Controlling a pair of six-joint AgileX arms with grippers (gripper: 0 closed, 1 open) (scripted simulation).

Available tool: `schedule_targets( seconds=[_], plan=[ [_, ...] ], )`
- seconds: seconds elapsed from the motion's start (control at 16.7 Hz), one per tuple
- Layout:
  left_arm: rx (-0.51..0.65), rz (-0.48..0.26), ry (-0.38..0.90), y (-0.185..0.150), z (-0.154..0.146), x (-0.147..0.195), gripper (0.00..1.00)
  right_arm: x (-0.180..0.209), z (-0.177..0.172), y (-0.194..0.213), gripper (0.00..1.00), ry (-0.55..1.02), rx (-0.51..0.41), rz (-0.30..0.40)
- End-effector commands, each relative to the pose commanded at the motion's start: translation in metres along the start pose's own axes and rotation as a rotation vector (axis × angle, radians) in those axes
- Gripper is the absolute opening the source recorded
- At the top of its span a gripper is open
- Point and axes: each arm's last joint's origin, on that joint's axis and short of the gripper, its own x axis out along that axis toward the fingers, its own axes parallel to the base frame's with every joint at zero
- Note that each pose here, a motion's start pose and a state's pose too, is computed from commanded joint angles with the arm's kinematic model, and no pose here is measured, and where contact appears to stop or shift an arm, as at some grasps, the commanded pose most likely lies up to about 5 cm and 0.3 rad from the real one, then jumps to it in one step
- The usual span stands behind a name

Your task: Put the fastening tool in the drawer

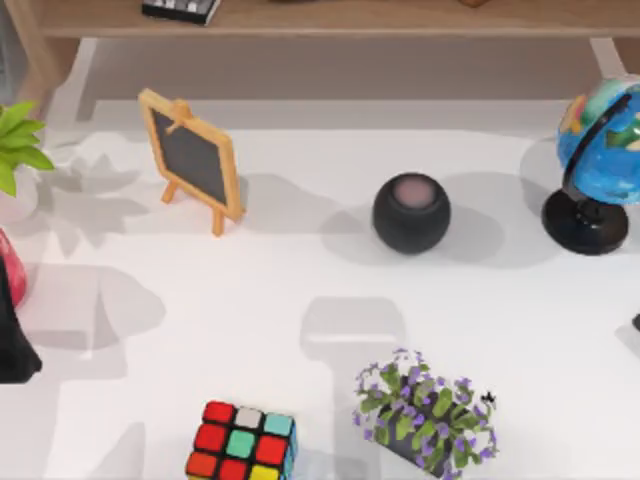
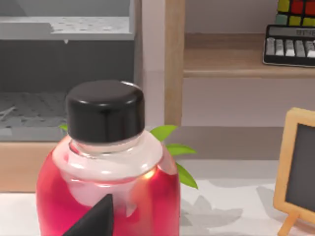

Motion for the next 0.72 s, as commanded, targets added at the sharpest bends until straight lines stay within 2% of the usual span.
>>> schedule_targets(
  seconds=[0.36,0.72],
  plan=[
    [0.0,0.0,0.0,0.0,0.0,0.0,1.0,-0.016,0.0,0.0,1.0,0.0,0.001,0.001],
    [0.0,0.0,0.0,0.0,0.0,0.0,1.0,-0.015,-0.002,-0.001,1.0,0.016,0.016,0.009]
  ],
)
